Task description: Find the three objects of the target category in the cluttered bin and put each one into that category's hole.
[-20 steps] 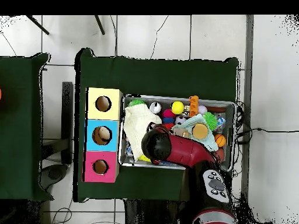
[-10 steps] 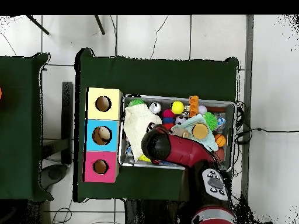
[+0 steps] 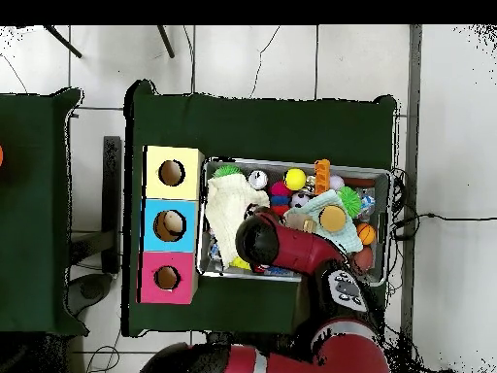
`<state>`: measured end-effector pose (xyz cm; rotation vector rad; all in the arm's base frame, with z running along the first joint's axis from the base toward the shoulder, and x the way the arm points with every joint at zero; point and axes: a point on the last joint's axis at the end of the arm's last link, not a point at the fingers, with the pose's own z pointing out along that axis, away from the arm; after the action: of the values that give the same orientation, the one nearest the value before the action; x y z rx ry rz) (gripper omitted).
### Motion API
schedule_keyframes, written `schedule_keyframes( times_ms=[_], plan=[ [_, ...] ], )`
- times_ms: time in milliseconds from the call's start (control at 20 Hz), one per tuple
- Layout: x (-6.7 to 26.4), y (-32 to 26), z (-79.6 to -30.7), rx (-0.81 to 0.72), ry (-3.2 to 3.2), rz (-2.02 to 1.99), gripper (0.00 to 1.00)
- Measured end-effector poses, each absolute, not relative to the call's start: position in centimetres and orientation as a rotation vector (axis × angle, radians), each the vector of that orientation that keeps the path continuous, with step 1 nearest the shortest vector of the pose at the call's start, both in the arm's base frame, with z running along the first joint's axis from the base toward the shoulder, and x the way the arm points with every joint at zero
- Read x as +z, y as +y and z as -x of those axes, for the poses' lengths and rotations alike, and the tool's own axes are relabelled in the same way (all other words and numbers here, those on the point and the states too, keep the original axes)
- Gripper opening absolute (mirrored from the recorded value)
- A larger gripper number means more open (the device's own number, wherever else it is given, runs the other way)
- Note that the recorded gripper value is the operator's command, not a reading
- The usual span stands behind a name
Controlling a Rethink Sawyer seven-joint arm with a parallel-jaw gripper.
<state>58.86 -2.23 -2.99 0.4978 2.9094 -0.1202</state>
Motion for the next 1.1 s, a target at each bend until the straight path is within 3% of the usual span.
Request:
schedule_keyframes(
  times_ms=[700, 750, 1100],
  plan=[
    [-3.22, -2.14, -59.23, -0.141, 2.893, -0.475, 1.0],
    [-3.09, -2.14, -59.23, -0.149, 2.892, -0.469, 0.0],
    [-2.74, -1.73, -59.11, -0.186, 2.89, -0.433, 0.0]
  ],
)
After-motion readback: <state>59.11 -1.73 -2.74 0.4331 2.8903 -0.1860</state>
